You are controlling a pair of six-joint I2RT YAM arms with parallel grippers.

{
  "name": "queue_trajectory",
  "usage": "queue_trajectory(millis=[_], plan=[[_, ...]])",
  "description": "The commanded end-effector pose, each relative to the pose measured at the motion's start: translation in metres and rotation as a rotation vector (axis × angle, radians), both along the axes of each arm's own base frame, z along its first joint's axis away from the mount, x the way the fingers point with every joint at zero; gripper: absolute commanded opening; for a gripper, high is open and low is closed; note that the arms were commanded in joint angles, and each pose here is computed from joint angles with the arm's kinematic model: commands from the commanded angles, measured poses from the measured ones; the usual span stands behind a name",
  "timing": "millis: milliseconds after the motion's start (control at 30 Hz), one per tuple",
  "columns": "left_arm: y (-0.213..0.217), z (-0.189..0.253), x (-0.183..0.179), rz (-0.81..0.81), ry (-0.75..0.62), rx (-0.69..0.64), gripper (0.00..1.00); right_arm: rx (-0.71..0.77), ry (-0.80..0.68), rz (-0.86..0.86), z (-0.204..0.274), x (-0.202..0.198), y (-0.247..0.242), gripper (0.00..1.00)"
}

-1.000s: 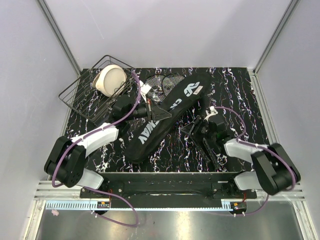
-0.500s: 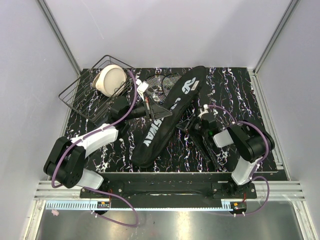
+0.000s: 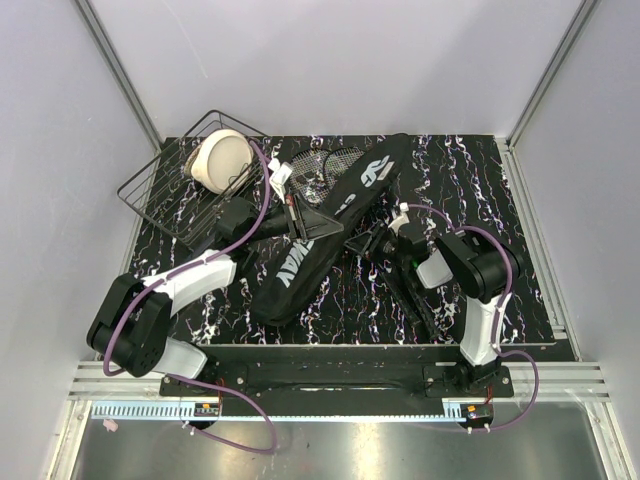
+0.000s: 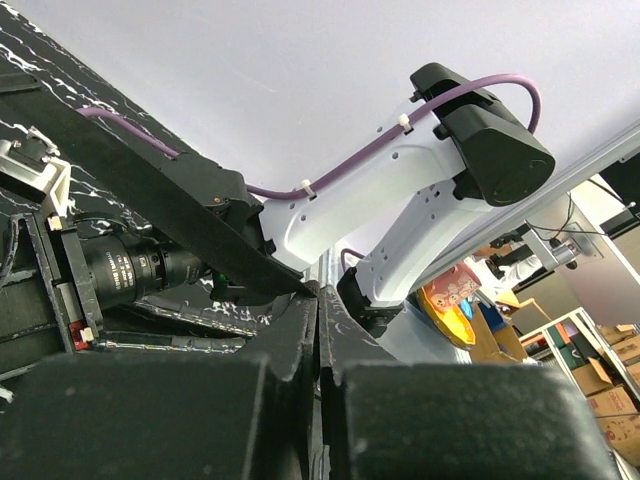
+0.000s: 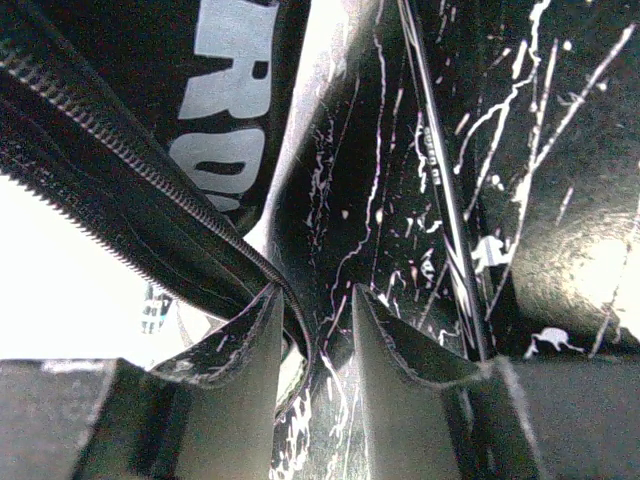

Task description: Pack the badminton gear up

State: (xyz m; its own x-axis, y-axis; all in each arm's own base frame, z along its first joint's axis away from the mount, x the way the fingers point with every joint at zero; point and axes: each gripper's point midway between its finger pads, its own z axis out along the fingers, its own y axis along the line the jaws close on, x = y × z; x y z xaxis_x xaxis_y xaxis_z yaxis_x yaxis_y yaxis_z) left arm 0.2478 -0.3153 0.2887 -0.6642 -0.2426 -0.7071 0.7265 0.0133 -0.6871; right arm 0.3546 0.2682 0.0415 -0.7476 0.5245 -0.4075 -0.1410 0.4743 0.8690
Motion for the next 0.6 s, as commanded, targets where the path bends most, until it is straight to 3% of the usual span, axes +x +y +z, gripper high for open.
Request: queue_trajectory(millis=[0,333,567], plan=[[0.004,0.02,-0.008,-0.023,-0.103,-0.05,0.0,0.072,-0.153,0.028,0.037,0.008,0.007,0.4],[0.003,0.016,-0.008,-0.028,-0.093,-0.051,0.0,0.106,-0.161,0.036,0.055,0.002,0.008,0.41],[0.003,0.016,-0.011,-0.039,-0.084,-0.065,0.0,0.061,-0.226,0.024,0.063,0.018,0.01,0.49]])
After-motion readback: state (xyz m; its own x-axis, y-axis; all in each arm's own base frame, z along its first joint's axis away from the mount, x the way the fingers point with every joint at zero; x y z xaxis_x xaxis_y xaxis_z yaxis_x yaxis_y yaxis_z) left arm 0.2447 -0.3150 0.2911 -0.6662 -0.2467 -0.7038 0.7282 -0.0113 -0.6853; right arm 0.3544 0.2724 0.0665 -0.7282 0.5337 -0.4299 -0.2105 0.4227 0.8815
